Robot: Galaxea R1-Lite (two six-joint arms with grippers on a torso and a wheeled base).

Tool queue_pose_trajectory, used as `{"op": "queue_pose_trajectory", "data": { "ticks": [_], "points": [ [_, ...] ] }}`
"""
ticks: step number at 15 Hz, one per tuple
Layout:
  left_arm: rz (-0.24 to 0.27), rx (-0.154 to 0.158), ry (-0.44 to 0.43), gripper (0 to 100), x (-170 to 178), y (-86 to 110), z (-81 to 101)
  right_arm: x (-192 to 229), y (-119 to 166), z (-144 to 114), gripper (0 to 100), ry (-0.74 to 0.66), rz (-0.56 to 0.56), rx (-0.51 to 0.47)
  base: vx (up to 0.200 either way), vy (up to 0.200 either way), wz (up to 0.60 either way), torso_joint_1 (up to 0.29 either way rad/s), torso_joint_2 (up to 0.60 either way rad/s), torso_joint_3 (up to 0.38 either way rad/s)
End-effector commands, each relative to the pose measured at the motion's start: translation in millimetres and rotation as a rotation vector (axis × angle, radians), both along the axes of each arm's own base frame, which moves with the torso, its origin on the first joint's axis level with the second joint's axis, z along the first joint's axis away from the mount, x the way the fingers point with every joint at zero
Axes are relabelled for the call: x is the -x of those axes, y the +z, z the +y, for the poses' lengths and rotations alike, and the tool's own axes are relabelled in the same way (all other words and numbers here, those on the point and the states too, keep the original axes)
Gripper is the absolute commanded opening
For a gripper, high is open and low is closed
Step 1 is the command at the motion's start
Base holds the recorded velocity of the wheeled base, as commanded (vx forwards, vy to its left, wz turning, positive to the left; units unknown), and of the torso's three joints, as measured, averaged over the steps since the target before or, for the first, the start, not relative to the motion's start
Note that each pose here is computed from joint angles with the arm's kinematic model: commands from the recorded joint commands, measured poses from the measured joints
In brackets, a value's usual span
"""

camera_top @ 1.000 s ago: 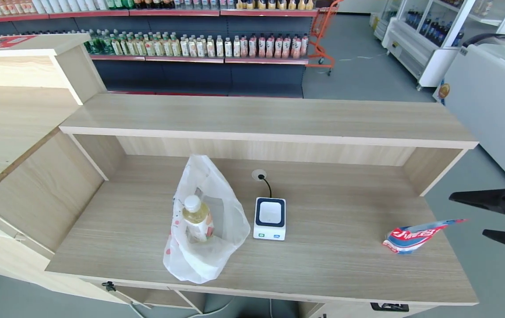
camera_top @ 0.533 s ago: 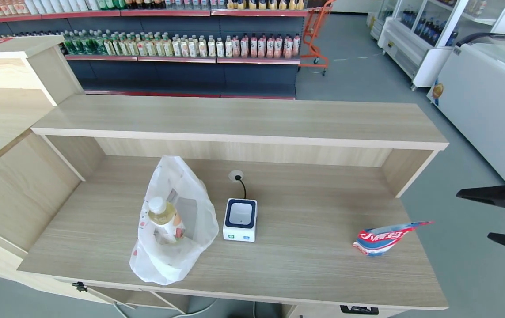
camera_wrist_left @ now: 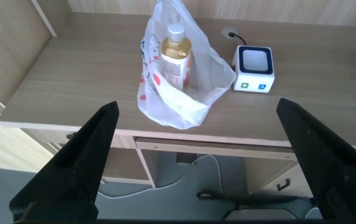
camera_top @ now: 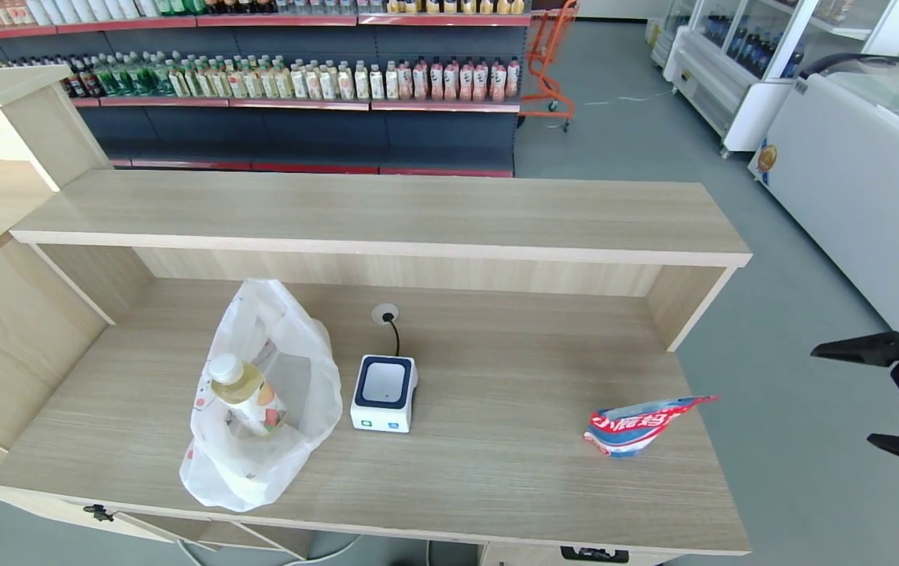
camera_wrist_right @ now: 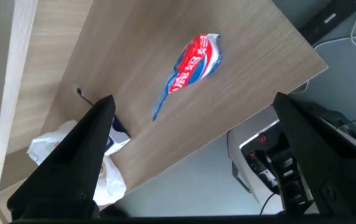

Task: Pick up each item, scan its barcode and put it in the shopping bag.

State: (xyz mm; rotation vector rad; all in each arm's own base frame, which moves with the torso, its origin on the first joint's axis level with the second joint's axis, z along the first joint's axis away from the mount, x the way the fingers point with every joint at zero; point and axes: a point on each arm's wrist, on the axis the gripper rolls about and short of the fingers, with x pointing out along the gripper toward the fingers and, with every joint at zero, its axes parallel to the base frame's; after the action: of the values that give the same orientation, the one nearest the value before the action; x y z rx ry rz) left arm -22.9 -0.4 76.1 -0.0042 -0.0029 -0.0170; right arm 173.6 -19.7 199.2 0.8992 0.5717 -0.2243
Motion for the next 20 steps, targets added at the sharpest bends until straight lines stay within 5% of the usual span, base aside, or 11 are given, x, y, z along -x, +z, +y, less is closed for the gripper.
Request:
{"op": "queue_pose_trajectory", "data": {
  "ticks": [1,7,12,20],
  "points": [
    [0.0,0.0,0.0,100,0.0,0.0,0.0,-13.0,-14.1,-2.6,100,-0.025,0.079,0.004,0.0,0.0,0.0,0.0,0.0,0.0],
    [0.0,0.0,0.0,100,0.0,0.0,0.0,-29.1,-37.0,-1.3,100,-0.077,0.223,-0.018,0.0,0.0,0.0,0.0,0.0,0.0],
    [0.0,0.0,0.0,100,0.0,0.0,0.0,-75.1,-86.7,9.0,100,-0.057,0.321,0.054,0.0,0.0,0.0,0.0,0.0,0.0],
    [0.0,0.0,0.0,100,0.0,0.0,0.0,-129.1,-133.6,25.8,100,0.091,0.231,0.155,0.0,0.0,0.0,0.0,0.0,0.0]
  ]
}}
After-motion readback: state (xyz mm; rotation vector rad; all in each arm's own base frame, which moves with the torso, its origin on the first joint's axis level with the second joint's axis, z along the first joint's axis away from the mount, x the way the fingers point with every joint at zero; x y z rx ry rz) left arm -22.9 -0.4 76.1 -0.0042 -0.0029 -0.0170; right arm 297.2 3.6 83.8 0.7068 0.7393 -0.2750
